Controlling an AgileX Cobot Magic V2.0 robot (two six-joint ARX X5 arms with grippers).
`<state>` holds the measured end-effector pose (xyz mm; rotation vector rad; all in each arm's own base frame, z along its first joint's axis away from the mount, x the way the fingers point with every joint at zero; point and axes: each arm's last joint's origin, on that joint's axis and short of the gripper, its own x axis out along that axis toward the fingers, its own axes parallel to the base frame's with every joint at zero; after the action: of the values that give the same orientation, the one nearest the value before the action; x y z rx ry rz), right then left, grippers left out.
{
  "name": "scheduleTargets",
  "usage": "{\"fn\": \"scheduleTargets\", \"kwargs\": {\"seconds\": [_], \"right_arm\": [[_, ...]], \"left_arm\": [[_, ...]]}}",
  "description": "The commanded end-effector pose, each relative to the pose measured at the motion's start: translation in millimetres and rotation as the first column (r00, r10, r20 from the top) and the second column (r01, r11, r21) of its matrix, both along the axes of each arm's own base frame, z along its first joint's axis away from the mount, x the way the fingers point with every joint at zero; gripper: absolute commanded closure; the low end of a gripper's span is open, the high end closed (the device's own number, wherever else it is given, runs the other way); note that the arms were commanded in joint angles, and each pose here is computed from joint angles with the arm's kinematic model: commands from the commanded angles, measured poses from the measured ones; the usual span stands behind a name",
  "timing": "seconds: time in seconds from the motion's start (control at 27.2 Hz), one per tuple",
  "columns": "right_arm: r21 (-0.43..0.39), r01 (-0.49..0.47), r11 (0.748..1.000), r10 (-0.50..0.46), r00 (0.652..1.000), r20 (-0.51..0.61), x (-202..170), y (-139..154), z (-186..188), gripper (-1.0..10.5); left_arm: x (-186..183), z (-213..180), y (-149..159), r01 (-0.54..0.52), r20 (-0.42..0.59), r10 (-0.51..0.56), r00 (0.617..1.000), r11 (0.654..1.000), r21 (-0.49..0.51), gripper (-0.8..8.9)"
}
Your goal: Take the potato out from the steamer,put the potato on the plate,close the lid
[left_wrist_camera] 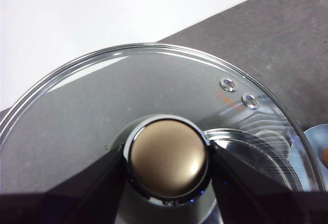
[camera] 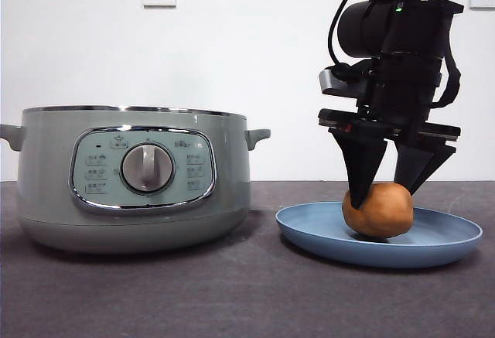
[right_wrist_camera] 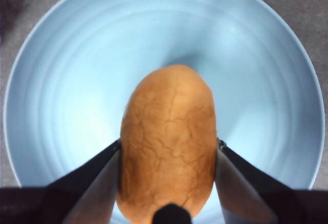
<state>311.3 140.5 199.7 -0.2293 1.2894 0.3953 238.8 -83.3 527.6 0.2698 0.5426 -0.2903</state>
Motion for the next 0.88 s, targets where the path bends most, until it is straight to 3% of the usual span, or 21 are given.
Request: {"fn": "scheduleTargets", "kwargs": {"seconds": [0.04,0.18,0.26,0.63,0.88], "right_arm": [[-0.003,0.006,1.0,-0.006,1.0,-0.015,-0.8,0.3,-4.8,8.9],[-0.004,0.007,1.0,-0.007,1.0,-0.016,-0.8,0.1,-4.8,5.7],[-0.004,0.007,1.0,-0.007,1.0,-0.016,-0.8,0.1,-4.8,5.2],[0.009,0.019,1.0,-0.019,1.0,0.003,-4.0,-1.2,4.6,5.2],[0.083,0.015,0.996,-0.028,0.987,0.156,-25.0,-10.6,58.5,5.3]], "left_arm": [[-9.0,1.8,3.2,0.012,-0.016,-0.012,1.0,1.0,0.013,8.19],[-9.2,1.8,2.7,0.026,-0.02,-0.026,0.999,1.0,0.004,8.19],[-9.2,1.8,2.7,0.027,-0.02,-0.027,0.999,1.0,0.003,8.19],[-10.0,1.8,0.4,0.113,-0.027,-0.114,0.993,0.993,-0.022,8.19],[-8.8,-0.8,-2.3,0.196,-0.038,-0.197,0.98,0.98,-0.027,8.2]]}}
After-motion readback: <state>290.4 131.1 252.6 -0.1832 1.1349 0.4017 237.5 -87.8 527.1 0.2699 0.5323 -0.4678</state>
